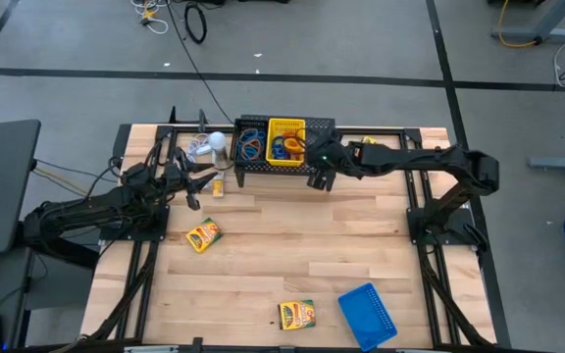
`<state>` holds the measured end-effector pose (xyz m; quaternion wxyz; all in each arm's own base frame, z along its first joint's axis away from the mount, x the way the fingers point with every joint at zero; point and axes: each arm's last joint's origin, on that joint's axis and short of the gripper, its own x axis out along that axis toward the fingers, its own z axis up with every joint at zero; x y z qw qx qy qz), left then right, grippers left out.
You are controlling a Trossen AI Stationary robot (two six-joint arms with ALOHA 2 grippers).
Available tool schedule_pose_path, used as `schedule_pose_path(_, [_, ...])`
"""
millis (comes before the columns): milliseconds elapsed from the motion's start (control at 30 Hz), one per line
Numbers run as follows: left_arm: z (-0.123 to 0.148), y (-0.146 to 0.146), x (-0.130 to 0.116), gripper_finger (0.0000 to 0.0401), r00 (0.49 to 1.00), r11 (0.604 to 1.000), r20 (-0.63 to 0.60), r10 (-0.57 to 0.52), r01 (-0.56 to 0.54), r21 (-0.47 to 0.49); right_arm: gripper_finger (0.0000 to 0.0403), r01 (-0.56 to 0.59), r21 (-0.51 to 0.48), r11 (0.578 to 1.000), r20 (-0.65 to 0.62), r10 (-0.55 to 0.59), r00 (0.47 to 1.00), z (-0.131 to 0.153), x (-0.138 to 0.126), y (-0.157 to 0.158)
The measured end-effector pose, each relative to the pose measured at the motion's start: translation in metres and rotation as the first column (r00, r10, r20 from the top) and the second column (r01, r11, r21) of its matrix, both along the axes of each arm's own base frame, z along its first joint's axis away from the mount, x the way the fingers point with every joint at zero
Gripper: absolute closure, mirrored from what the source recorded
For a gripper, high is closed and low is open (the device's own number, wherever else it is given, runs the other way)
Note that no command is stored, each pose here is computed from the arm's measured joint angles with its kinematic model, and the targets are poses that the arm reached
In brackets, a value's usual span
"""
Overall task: Pick & Place Office Desk Supplies
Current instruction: Adjust the yellow basket on the shelf
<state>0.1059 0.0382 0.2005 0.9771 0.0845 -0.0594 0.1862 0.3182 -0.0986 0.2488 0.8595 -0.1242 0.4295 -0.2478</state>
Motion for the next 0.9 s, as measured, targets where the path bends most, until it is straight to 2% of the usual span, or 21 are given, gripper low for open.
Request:
schedule_pose_path(133, [0.0,0.0,0.0,0.0276,1.0,1.0,0.001,-0.001,0.001,-0.003,0.0403,0.008,0.01,1.0,-0.008,-0.008,1.0,-0.005,0.002,-0.003])
schedule_pose_path(300, [0.0,0.0,0.0,0.0276,1.0,1.0,0.0,0.0,0.0,-0.003,0.0403,-0.008,-0.003,1.0,0.064,0.008,0.998,0.0,0.005,-0.01])
schedule_pose_path(400, [0.0,0.0,0.0,0.0276,1.0,1.0,0.0,0.0,0.0,-0.003,0.0403,-0.033,0.024,0.999,0.094,0.03,0.995,0.002,0.005,-0.014])
schedule_pose_path(700, [0.0,0.0,0.0,0.0276,1.0,1.0,0.0,0.0,0.0,-0.003,0.0403,-0.092,0.042,0.995,0.129,0.086,0.988,0.004,0.007,-0.016])
schedule_pose_path(900, [0.0,0.0,0.0,0.0276,1.0,1.0,0.0,0.0,0.0,-0.003,0.0403,-0.084,0.043,0.996,0.119,0.079,0.99,0.003,0.007,-0.016])
